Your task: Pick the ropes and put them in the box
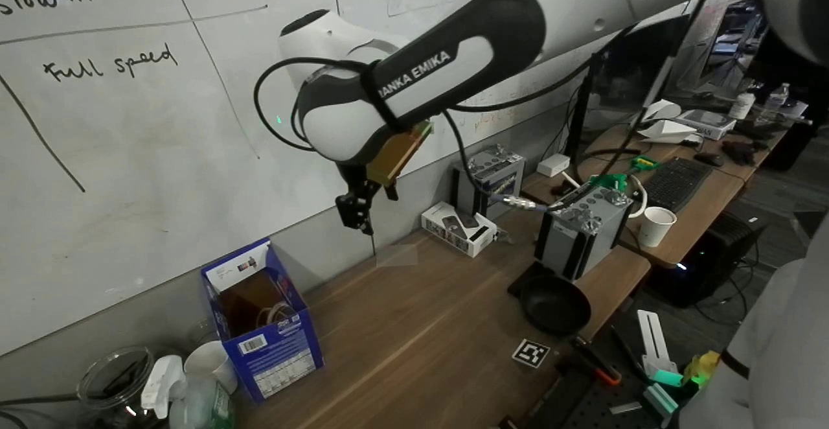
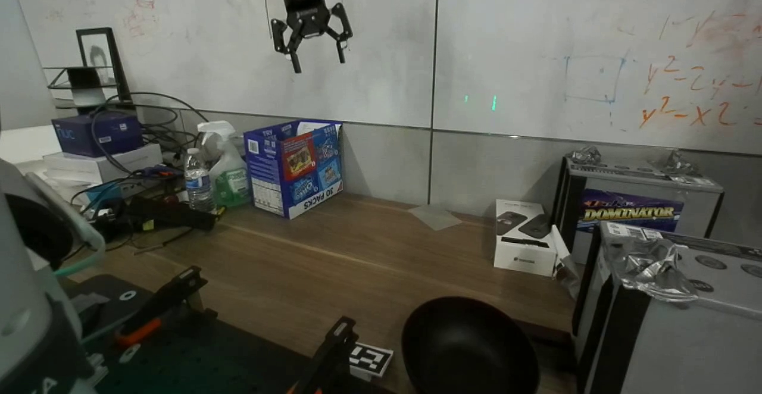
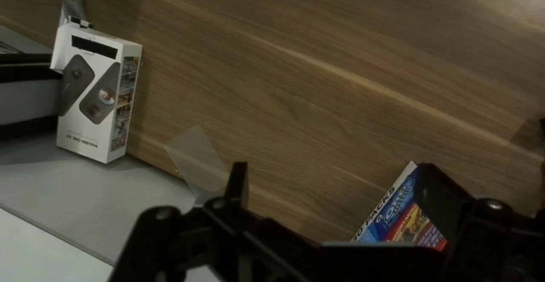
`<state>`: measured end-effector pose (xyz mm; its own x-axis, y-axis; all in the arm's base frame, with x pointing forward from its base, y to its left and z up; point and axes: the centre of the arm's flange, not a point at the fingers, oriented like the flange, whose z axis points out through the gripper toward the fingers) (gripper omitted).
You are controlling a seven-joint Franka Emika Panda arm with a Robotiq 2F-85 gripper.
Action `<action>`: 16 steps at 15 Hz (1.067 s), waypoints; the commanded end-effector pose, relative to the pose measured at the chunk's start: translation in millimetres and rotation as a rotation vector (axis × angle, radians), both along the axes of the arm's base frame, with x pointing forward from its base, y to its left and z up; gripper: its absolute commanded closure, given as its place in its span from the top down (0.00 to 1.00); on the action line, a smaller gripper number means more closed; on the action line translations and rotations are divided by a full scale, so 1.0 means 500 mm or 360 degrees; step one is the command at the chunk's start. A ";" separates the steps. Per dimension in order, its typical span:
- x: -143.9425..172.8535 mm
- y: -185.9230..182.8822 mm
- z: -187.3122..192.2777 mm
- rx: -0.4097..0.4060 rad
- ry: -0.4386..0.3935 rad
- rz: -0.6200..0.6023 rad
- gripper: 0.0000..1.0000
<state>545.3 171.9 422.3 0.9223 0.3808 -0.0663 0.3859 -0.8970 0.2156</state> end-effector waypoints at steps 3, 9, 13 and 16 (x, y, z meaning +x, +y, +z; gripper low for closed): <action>-0.192 -0.129 0.084 0.0184 -0.0257 0.0045 1.00; -0.345 -0.232 0.146 0.0435 -0.0496 -0.0267 1.00; -0.469 -0.333 0.149 0.0300 -0.0201 -0.0431 1.00; -0.576 -0.415 0.152 0.0250 -0.0065 -0.0514 1.00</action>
<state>319.9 2.6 486.4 0.9947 0.0964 0.0362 0.0941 -0.9937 0.0617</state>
